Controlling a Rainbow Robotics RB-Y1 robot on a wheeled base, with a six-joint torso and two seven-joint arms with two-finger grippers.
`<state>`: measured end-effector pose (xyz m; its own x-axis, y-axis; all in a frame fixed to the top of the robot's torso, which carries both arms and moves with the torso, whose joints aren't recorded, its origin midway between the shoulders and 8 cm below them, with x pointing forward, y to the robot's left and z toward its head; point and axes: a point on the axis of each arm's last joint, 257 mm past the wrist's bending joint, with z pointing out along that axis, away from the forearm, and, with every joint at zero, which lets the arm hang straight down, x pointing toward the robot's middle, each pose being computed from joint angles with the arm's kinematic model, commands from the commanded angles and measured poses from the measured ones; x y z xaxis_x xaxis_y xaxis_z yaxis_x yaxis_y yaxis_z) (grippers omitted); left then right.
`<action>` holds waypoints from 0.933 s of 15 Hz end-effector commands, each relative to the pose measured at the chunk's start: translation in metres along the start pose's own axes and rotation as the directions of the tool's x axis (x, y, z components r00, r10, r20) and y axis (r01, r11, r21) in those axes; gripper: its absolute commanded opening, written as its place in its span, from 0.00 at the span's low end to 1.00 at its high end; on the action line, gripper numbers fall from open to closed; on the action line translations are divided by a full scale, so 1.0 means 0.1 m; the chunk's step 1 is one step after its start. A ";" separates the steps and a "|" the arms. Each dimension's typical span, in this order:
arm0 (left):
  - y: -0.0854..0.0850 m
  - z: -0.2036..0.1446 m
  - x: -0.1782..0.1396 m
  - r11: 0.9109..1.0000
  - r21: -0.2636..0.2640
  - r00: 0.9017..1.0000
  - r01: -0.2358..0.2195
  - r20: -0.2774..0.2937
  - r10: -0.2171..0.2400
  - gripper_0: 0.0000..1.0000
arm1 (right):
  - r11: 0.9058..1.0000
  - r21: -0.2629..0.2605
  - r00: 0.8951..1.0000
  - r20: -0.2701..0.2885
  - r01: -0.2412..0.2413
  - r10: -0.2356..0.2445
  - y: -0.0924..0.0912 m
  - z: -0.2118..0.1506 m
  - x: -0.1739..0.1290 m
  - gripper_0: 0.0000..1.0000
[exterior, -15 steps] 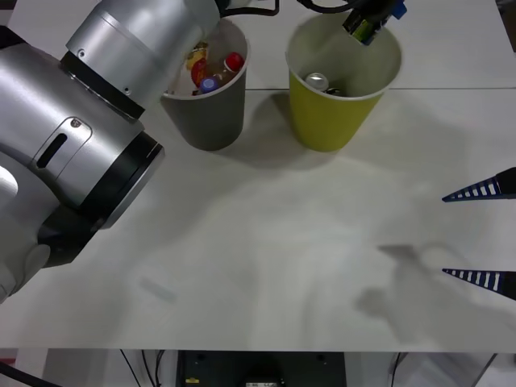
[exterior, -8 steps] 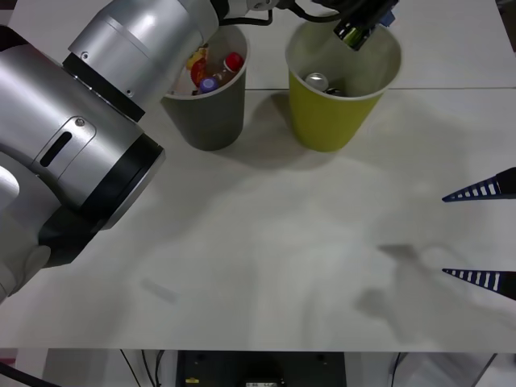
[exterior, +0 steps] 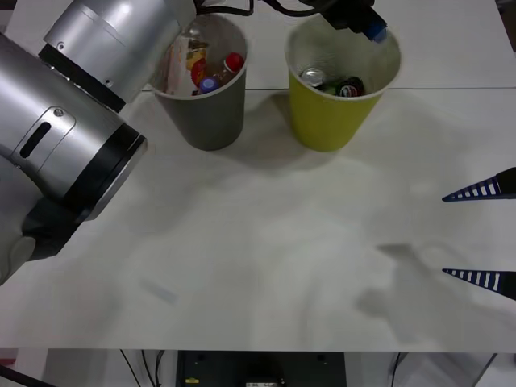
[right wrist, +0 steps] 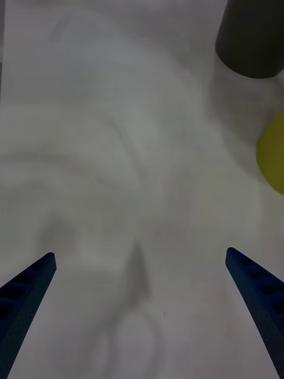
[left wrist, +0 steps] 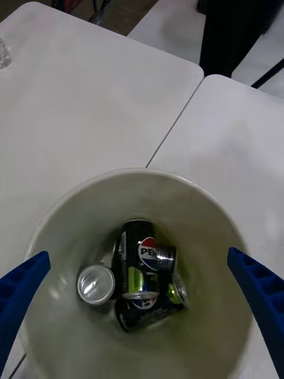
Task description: Put the can into the green bin and the plastic bottle into the gray bin
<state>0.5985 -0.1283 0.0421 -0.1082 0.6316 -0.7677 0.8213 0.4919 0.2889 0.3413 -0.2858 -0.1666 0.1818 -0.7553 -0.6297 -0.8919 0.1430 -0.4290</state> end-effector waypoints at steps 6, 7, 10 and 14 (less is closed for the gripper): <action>0.48 -0.84 0.53 0.987 0.149 0.998 -0.053 -0.036 0.059 1.00 | 1.000 0.000 1.000 0.000 0.000 0.000 0.00 0.00 0.00 1.00; 0.55 -0.94 0.67 0.986 0.157 0.998 -0.058 -0.026 0.063 1.00 | 1.000 0.000 1.000 0.000 0.000 0.000 0.00 0.00 0.00 1.00; 0.48 -1.13 1.13 0.981 0.137 0.990 -0.140 -0.005 0.142 1.00 | 1.000 0.000 1.000 0.000 0.000 0.000 0.00 0.00 0.00 1.00; 0.34 -1.48 1.54 0.977 0.137 0.987 -0.162 0.036 0.158 1.00 | 1.000 0.000 1.000 0.000 0.000 0.000 0.00 0.00 0.00 1.00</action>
<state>0.5322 0.0675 0.0194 0.0394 0.6812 -0.7310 0.8970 0.2982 0.3262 0.3413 -0.2858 -0.1666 0.1820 -0.7552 -0.6297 -0.8919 0.1428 -0.4291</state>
